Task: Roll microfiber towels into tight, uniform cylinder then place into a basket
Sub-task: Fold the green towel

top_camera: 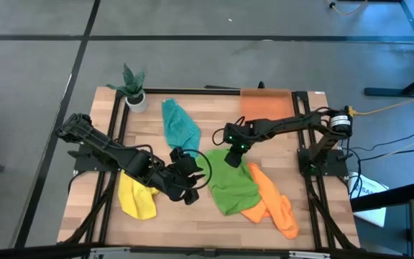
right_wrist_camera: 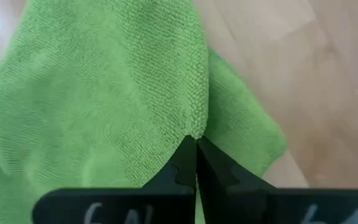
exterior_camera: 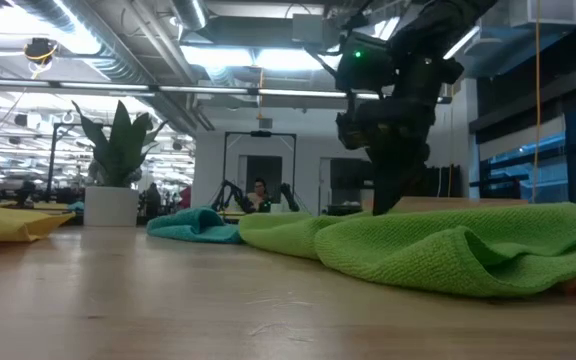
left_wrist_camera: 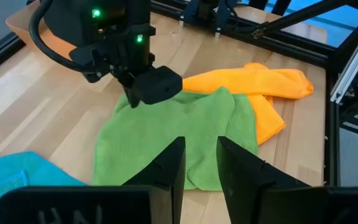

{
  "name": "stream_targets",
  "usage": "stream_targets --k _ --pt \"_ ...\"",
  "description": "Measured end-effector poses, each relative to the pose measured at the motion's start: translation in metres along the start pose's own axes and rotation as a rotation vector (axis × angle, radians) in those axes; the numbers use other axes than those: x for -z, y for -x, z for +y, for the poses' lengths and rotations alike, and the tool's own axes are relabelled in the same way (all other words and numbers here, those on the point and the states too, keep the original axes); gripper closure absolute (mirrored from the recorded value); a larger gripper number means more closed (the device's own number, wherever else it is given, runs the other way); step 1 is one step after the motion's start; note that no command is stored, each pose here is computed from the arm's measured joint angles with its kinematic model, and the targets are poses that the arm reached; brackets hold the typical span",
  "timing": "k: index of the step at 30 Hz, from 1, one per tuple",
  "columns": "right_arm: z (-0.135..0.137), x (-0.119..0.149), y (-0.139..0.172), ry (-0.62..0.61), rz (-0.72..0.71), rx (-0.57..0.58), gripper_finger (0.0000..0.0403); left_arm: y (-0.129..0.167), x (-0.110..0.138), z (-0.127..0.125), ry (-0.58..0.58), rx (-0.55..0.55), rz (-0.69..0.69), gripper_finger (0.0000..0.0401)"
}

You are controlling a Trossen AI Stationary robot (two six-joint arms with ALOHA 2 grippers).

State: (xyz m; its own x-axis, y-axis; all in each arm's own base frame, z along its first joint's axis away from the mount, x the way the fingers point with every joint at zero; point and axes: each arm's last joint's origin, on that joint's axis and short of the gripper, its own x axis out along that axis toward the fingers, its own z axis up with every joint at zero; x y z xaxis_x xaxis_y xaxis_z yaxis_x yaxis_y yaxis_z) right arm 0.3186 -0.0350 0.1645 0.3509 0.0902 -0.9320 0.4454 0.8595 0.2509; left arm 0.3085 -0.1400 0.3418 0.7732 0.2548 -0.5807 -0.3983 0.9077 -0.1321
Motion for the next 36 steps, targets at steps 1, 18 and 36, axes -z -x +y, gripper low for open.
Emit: stream_targets --k 1,18,36 --pt "0.0 0.0 0.0 0.001 0.002 0.002 0.04 0.0 0.0 0.0 0.0 0.0 0.0 0.0319" --pt "-0.003 0.006 0.026 0.052 -0.018 0.075 0.0387 0.0 0.0 0.0 0.0 0.0 0.0 0.0319" --pt "0.006 0.009 0.047 0.064 -0.019 -0.122 0.0272 0.0 0.0 0.0 0.002 0.0 0.0 0.0319"
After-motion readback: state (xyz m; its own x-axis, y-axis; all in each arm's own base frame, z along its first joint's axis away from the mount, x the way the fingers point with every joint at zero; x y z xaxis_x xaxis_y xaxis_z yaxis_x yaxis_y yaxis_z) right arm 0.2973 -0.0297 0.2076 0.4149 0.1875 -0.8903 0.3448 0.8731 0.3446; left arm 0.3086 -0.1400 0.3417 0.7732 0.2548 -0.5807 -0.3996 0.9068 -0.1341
